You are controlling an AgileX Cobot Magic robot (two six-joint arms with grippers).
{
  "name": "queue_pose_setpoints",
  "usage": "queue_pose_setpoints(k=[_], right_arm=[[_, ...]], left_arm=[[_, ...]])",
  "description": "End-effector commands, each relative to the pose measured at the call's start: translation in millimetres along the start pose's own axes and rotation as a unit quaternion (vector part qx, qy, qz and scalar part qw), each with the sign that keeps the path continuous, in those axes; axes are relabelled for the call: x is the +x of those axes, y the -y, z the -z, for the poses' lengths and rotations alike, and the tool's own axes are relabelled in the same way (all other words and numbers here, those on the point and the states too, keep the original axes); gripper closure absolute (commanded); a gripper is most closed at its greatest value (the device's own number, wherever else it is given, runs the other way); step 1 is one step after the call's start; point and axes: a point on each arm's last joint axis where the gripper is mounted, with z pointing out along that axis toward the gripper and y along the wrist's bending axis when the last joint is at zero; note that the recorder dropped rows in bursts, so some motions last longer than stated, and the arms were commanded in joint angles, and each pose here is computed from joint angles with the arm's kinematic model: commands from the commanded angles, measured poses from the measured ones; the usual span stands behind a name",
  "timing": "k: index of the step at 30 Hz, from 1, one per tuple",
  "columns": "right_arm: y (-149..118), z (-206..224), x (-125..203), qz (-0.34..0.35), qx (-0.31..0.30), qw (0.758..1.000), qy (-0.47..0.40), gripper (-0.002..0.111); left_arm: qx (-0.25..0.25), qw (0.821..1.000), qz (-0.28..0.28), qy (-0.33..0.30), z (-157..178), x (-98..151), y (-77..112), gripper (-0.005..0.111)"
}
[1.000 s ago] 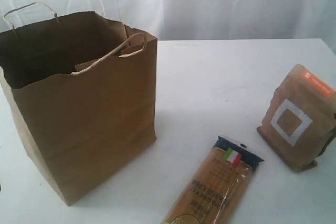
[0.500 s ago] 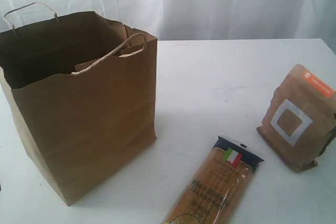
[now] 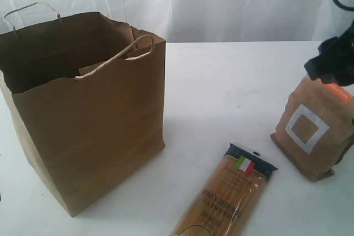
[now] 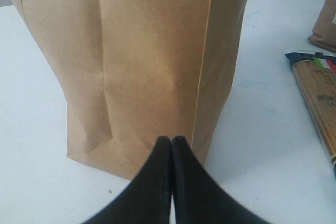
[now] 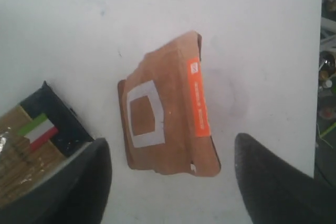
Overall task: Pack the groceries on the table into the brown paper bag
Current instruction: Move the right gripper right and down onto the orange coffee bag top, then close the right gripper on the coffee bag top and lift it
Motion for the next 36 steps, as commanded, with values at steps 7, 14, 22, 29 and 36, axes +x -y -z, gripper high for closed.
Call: queue_pose_setpoints(k=[7, 14, 22, 29, 36], right_arm=[[19.1, -29.1, 22.1, -0.02, 0.018, 1.0, -0.012, 0.046], [15.9, -53.8, 17.4, -0.035, -0.001, 0.999, -0.008, 0.046], [19.3, -98.9, 15.7, -0.045, -0.011, 0.998, -0.046, 0.046], [17.9, -131.6, 20.7, -0.058, -0.024, 0.994, -0.089, 0.049], [10.3, -145.2, 23.2, -0.056, -0.055, 0.991, -0.109, 0.091]], left_arm=[[0.0, 1.0, 0.003, 0.003, 0.1, 0.4, -0.1, 0.106], [0.0, 1.0, 0.003, 0.003, 0.1, 0.4, -0.1, 0.106], [0.0, 1.0, 0.003, 0.003, 0.1, 0.4, -0.1, 0.106], [0.0, 1.0, 0.003, 0.003, 0.1, 0.4, -0.1, 0.106], [0.0, 1.0, 0.003, 0.003, 0.1, 0.4, -0.1, 0.106]])
